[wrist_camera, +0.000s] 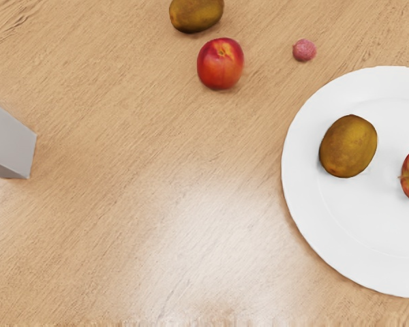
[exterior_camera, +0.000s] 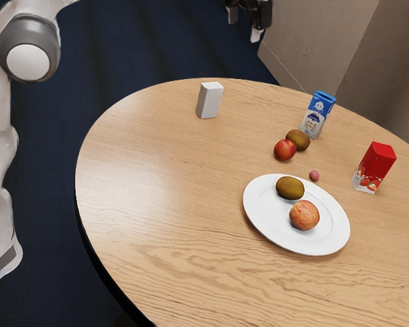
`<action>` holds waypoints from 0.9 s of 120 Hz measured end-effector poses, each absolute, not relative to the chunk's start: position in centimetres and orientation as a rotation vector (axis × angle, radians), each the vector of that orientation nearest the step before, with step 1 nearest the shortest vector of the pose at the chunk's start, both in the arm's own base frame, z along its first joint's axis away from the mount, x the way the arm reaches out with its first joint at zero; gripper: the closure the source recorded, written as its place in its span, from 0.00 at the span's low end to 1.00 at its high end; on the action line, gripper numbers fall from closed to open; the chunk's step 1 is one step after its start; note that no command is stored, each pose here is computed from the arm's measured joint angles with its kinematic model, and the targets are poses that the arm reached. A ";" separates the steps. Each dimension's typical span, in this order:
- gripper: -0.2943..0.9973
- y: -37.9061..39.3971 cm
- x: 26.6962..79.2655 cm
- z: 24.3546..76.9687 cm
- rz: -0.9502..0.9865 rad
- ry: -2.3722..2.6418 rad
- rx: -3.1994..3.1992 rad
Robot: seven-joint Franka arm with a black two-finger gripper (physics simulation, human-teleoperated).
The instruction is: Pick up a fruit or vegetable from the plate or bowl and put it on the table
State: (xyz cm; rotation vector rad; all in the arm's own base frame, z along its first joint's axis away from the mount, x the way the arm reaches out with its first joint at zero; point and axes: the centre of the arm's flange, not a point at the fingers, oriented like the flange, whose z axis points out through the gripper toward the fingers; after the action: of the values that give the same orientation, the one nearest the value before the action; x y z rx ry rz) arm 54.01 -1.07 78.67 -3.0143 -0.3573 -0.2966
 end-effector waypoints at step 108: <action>0.25 -17.2 59.5 57.5 -0.105 0.222 -3.099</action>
State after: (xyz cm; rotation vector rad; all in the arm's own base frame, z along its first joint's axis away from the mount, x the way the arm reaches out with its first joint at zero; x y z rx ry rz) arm 59.45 -17.22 57.47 -3.0988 0.2221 -0.1046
